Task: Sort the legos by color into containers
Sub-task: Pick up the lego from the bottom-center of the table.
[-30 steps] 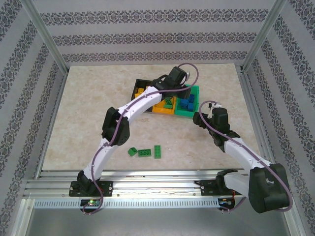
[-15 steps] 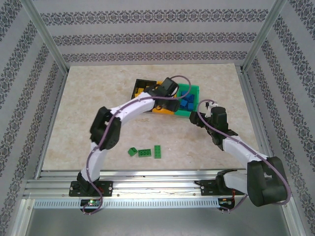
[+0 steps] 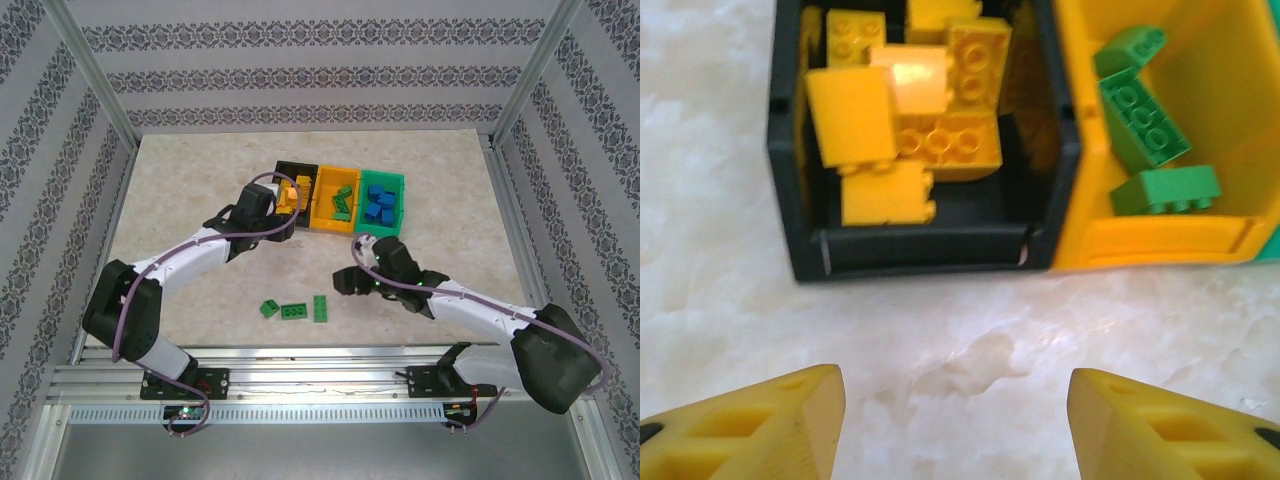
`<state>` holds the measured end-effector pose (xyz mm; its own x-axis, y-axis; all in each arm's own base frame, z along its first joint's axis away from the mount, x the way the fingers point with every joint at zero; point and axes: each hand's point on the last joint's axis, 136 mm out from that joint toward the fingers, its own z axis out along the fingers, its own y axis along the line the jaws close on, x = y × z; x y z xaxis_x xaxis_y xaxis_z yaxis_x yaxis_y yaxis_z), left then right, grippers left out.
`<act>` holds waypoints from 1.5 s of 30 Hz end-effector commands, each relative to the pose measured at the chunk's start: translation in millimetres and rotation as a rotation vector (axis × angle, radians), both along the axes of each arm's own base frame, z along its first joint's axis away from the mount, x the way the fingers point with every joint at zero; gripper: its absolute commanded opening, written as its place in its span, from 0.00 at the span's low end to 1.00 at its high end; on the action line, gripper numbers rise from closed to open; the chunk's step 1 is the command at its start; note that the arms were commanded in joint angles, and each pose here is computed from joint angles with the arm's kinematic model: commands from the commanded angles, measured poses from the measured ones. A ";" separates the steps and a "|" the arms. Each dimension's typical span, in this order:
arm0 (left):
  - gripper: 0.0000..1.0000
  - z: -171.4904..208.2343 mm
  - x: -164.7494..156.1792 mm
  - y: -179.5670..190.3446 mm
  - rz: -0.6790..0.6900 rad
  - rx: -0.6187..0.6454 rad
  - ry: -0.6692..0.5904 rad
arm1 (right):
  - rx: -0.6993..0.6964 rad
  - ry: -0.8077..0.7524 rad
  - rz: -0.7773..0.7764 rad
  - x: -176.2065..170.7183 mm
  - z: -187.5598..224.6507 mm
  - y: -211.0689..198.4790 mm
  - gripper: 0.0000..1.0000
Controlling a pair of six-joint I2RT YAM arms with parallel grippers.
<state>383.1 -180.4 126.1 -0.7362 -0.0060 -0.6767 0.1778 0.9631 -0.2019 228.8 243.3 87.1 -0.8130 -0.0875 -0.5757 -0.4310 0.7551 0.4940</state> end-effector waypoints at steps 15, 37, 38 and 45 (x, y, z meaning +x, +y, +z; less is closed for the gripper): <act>0.60 0.7 -9.8 27.9 0.056 -0.085 -0.085 | -0.242 0.164 -0.009 -50.5 -59.0 54.3 0.64; 0.60 -12.2 -47.3 33.5 0.014 -0.114 -0.028 | -0.418 0.187 -0.105 -22.2 -73.3 24.0 0.28; 0.60 -16.7 -51.1 32.8 0.009 -0.118 -0.015 | -0.394 0.182 -0.113 -15.0 -70.0 22.6 0.26; 0.60 -33.7 -75.5 17.5 -0.081 -0.188 0.086 | -0.240 0.031 -0.170 70.7 -7.2 20.3 0.23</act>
